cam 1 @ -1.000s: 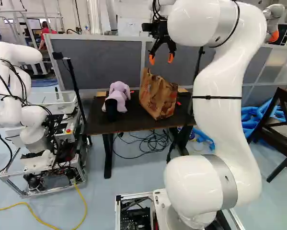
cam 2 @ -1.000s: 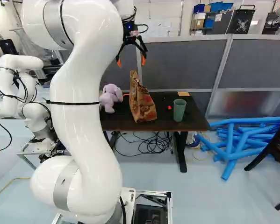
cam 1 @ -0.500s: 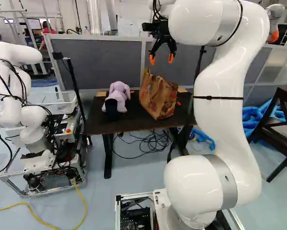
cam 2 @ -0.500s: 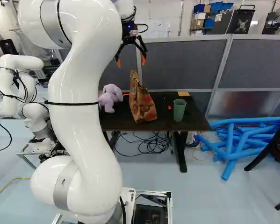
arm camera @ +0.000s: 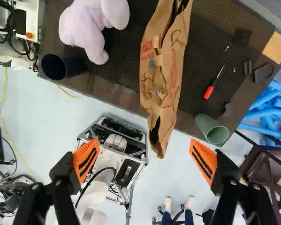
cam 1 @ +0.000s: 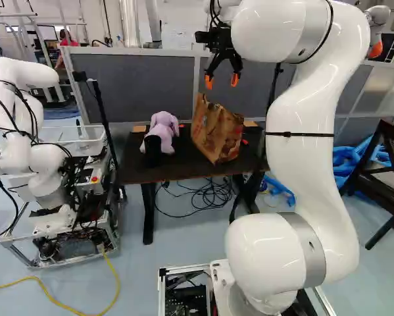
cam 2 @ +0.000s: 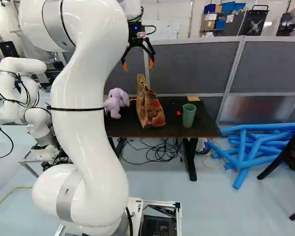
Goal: Pick up the bag on the ground and place it on the table
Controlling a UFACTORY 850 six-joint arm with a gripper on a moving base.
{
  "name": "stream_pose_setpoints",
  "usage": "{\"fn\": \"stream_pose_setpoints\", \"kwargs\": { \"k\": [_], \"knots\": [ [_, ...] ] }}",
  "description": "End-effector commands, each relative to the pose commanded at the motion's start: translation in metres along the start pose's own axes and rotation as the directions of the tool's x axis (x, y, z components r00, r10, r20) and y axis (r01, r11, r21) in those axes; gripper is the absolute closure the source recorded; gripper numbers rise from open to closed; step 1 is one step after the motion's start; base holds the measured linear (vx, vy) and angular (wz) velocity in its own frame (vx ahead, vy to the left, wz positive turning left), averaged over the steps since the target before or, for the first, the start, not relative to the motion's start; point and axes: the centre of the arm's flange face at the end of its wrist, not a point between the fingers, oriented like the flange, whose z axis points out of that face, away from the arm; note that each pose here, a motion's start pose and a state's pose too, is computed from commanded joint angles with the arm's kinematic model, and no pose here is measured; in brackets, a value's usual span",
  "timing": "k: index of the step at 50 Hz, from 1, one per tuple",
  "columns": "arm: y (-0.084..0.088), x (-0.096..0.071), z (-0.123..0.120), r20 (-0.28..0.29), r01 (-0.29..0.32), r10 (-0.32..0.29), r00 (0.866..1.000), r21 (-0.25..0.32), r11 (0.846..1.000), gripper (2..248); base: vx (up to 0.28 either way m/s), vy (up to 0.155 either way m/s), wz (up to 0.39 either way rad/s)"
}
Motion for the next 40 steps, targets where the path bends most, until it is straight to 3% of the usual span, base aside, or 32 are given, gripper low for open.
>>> {"fn": "stream_pose_setpoints", "kwargs": {
  "k": [40],
  "knots": [
    [0.0000, 0.0000, 0.0000, 0.000, 0.000, 0.000, 1.000, 0.000, 1.000, 3, -0.165, -0.001, 0.018]
  ]
}}
